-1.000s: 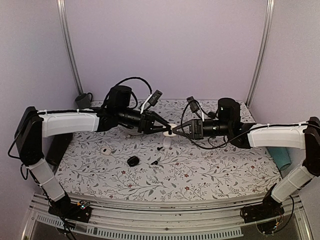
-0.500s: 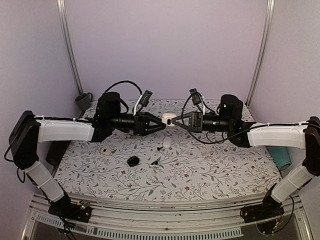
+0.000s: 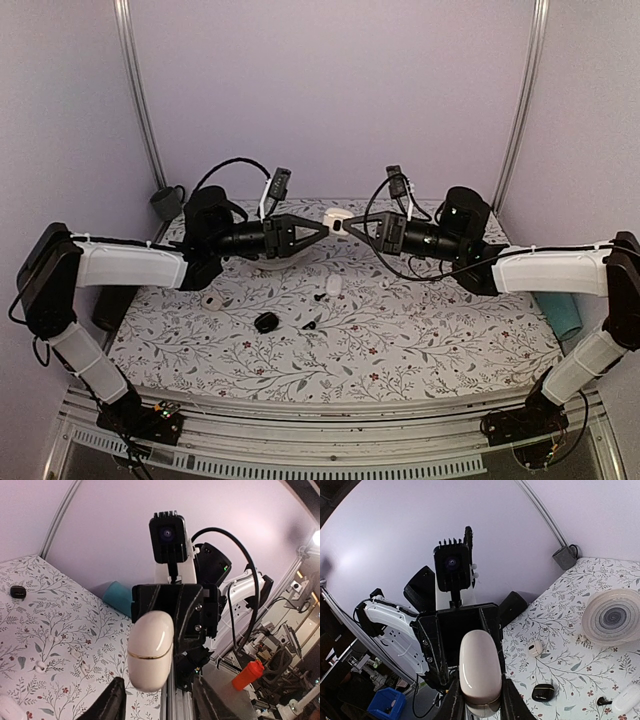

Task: Insert the wireless bluetooth earbuds into the charging case
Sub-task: Pass from the right arm to the left

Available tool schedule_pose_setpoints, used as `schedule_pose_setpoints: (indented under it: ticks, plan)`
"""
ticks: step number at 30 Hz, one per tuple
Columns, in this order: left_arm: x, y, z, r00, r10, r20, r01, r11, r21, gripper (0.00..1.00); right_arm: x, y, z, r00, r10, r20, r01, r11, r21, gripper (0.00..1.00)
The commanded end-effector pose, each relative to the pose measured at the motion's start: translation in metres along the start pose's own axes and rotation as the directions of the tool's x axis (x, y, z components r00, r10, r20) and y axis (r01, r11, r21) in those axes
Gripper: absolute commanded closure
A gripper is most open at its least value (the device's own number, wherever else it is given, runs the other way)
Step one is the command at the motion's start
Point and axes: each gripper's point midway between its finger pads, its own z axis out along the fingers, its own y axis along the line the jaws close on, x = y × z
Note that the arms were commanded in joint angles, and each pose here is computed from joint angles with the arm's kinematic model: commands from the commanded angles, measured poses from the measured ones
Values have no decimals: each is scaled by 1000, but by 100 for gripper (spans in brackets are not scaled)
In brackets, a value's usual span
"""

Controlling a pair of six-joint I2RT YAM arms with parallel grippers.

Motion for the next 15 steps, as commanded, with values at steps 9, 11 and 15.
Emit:
schedule_pose_setpoints:
  ticks: [9,11,15]
  plan:
    - [-31,-22,-1,994,38,105,-41,999,28,61,-12,16,8,994,-24,110,29,998,-47,93]
    - [-30,-23,-1,994,36,107,-40,999,33,62,-13,16,7,993,-20,120,25,999,-42,93]
    - [-28,-28,3,994,31,102,-37,998,55,66,-13,14,7,991,-20,135,24,999,-29,94]
